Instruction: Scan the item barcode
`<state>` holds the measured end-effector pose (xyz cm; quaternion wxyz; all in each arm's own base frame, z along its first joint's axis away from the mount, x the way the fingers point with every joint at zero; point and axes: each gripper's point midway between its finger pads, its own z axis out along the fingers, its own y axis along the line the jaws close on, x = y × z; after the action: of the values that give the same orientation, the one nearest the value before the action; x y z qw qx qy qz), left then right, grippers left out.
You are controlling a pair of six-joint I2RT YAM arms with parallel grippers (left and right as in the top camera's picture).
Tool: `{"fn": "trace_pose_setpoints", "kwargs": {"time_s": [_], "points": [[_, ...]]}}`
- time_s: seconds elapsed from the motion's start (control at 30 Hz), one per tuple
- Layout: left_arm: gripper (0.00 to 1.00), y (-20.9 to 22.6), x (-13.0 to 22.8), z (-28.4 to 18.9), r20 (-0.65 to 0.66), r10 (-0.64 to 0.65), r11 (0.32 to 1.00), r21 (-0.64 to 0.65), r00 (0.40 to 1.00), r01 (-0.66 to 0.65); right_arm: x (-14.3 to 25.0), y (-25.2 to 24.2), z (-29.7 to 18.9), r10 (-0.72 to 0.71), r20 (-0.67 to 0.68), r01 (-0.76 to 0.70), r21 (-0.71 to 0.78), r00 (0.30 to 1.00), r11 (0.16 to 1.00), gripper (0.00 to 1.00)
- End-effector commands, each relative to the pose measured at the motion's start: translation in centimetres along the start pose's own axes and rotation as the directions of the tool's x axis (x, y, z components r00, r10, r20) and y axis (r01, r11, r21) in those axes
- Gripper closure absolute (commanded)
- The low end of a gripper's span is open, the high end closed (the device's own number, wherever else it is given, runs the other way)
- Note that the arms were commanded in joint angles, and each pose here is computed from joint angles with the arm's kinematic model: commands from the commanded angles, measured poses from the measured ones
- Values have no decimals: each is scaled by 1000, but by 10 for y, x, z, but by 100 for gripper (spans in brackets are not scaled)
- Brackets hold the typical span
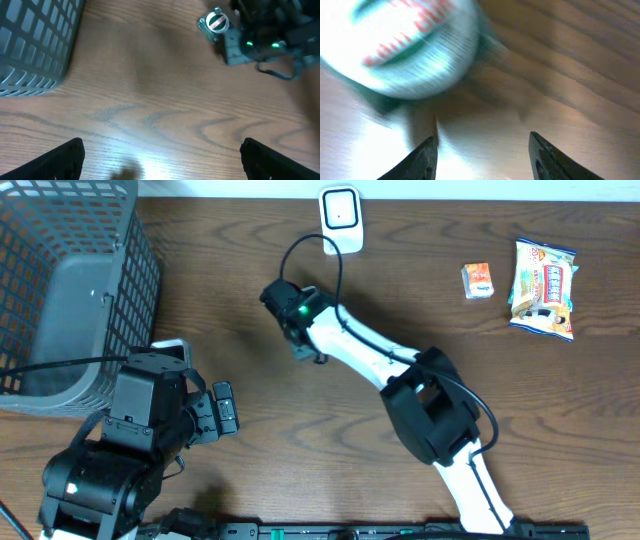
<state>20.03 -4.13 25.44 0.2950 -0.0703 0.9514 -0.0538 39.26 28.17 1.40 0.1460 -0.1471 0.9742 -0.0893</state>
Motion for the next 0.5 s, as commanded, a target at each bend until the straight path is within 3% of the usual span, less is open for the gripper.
{"fn": "trace_pose_setpoints", "kwargs": {"time_s": [0.0,0.1,0.2,0.27,0.33,0.4,0.43,0.47], "points": [[3,0,0,-1,4,1,1000,-1,1000,-1,-14,-51,-40,-11,49,6,90,999,996,46],[2,0,0,-1,4,1,1000,-1,1000,-1,-17,-77,-60,52,45,-54,48,998,997,46],[3,0,0,-1,4,1,1000,-1,1000,-1,-37,-64,-78,135,76,-118,-192,988,974,41],[2,0,0,-1,4,1,1000,-1,1000,-1,-55,-43,-91,169,99,-119,-384,981,916,37],[2,0,0,-1,4,1,1000,-1,1000,-1,-70,-30,-96,205,124,-123,-475,971,871,45],[2,0,0,-1,4,1,1000,-1,1000,-1,-85,-15,-101,298,102,-191,-568,949,801,43],[2,0,0,-1,4,1,1000,-1,1000,-1,-89,-7,-105,327,82,-211,-612,942,762,31],[2,0,0,-1,4,1,1000,-1,1000,-1,-91,6,-109,349,44,-234,-664,936,710,12]]}}
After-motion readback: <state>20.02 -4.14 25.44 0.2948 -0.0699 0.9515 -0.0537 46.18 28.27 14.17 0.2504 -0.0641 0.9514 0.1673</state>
